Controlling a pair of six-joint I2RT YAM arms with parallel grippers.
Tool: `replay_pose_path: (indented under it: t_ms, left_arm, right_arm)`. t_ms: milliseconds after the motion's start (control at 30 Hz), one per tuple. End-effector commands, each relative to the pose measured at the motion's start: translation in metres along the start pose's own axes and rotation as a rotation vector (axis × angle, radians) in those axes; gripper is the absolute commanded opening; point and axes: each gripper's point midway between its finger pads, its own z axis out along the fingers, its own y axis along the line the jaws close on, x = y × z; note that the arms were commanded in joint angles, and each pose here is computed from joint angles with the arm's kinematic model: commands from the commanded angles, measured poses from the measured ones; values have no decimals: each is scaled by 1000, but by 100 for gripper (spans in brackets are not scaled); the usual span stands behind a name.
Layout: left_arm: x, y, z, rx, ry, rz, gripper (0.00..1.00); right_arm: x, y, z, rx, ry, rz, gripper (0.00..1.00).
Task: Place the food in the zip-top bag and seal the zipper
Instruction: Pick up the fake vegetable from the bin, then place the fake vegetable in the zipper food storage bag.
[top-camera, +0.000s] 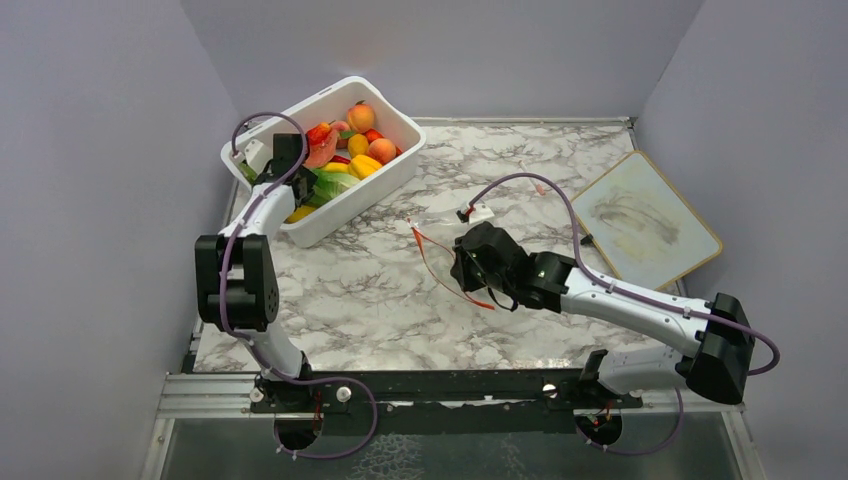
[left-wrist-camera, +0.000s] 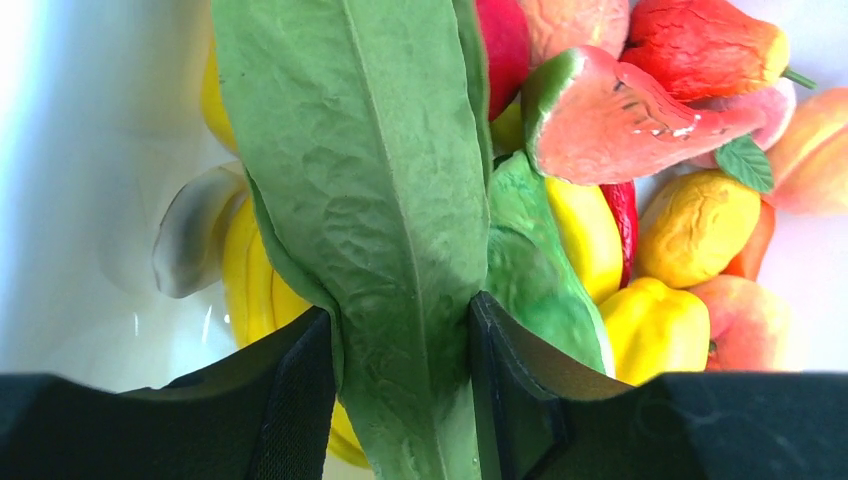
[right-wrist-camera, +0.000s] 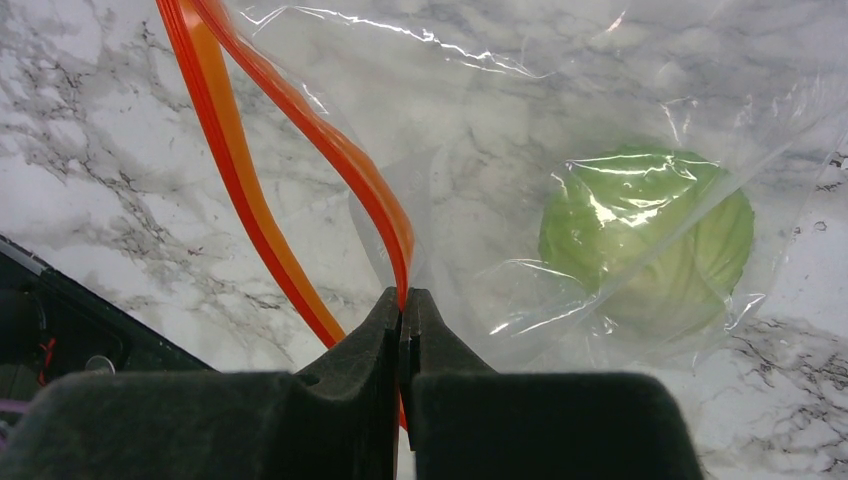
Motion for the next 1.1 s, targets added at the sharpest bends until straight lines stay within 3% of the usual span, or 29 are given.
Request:
replay_pose_path:
  t_ms: [0,367,533,633,1067]
  left_arm:
    - [-27,-16,-32,107,-69,42,36]
    - [-66,-38,-88,294,-201,118,32]
    - [-67,-65,-131,482,-275,299,32]
    - [-67,-76,-159,569,-320,335,32]
    - [-13,-115,-302,1218,-298,451,32]
  right_arm:
    - [-6,2,2,-2,-22,22,1]
    - [-18,2,-6,-5,-73,48,1]
    - [-22,5,-7,-9,-74,62,1]
    - [-30,11,-9,-21,-79,85,1]
    - [-71,34,-29,-98,-159,163,1]
